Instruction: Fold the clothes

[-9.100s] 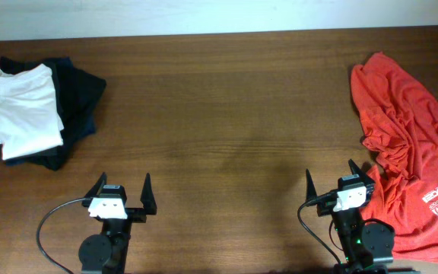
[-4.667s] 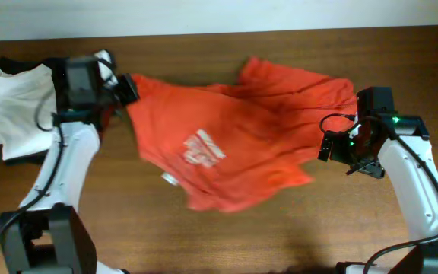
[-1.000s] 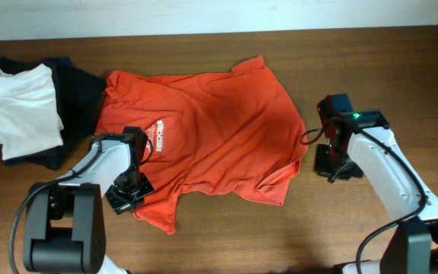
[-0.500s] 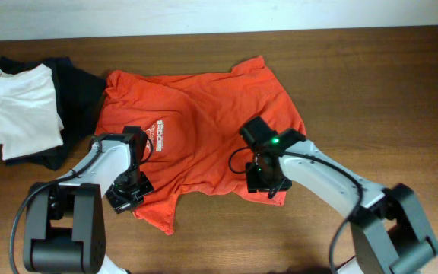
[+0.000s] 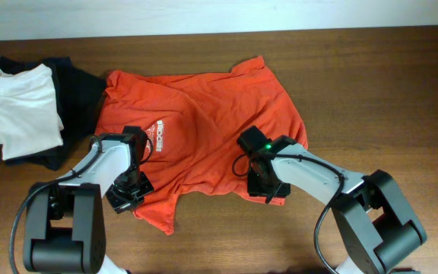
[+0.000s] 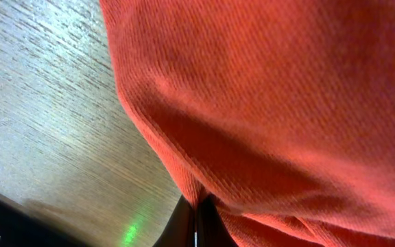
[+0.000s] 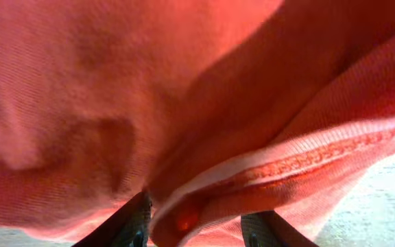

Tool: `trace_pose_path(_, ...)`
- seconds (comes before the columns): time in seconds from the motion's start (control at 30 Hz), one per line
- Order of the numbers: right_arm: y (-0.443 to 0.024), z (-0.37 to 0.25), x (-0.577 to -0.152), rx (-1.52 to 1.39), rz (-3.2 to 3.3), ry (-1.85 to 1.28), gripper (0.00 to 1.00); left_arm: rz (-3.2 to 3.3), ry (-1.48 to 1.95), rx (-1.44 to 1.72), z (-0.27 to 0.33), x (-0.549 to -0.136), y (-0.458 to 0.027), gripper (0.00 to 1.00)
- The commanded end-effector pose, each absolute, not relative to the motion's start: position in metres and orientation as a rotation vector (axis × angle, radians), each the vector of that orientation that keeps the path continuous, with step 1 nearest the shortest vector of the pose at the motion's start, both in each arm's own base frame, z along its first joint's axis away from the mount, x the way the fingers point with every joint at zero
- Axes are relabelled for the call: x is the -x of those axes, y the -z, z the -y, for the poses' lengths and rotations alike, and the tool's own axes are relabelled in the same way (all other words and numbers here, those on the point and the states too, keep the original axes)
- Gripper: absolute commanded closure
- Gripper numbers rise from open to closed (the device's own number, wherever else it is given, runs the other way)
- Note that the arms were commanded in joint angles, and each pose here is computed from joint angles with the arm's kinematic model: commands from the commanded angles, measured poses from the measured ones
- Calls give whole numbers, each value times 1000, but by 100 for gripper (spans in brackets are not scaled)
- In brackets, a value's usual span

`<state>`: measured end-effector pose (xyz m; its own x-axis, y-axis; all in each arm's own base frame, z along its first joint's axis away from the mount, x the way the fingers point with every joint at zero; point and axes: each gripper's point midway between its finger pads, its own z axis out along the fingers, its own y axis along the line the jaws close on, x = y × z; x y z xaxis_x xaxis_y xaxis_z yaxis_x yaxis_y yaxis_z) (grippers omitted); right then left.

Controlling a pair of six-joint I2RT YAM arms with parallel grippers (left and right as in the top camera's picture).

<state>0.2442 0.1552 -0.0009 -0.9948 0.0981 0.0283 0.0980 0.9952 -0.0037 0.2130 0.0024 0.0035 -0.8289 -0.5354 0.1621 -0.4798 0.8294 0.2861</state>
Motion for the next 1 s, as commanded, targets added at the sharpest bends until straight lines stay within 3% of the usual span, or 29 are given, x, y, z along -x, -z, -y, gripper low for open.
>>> trace_pose_path(0.0, 4, -151, -244, 167, 3116, -48, 62, 2778, 361, -762, -6, -212, -3, 100)
trace_pose_path(0.1, 3, -151, -244, 171, 3116, -47, 70, 2778, 361, -762, -6, -212, -3, 100)
trace_pose_path(0.3, -1, -122, -252, 300, 3076, -80, 94, 2779, 361, -763, -6, -212, -3, 99)
trace_pose_path(0.6, -67, -73, -285, 418, 3121, -105, 96, 2862, 205, -556, 9, -232, -9, 100)
trace_pose_path(0.77, -126, -31, -292, 528, 3185, -70, 96, 3144, 11, -311, 25, -292, -89, 100)
trace_pose_path(0.97, -236, 19, -292, 563, 3428, -36, 96, 3452, -77, -348, 18, -316, -205, 100)
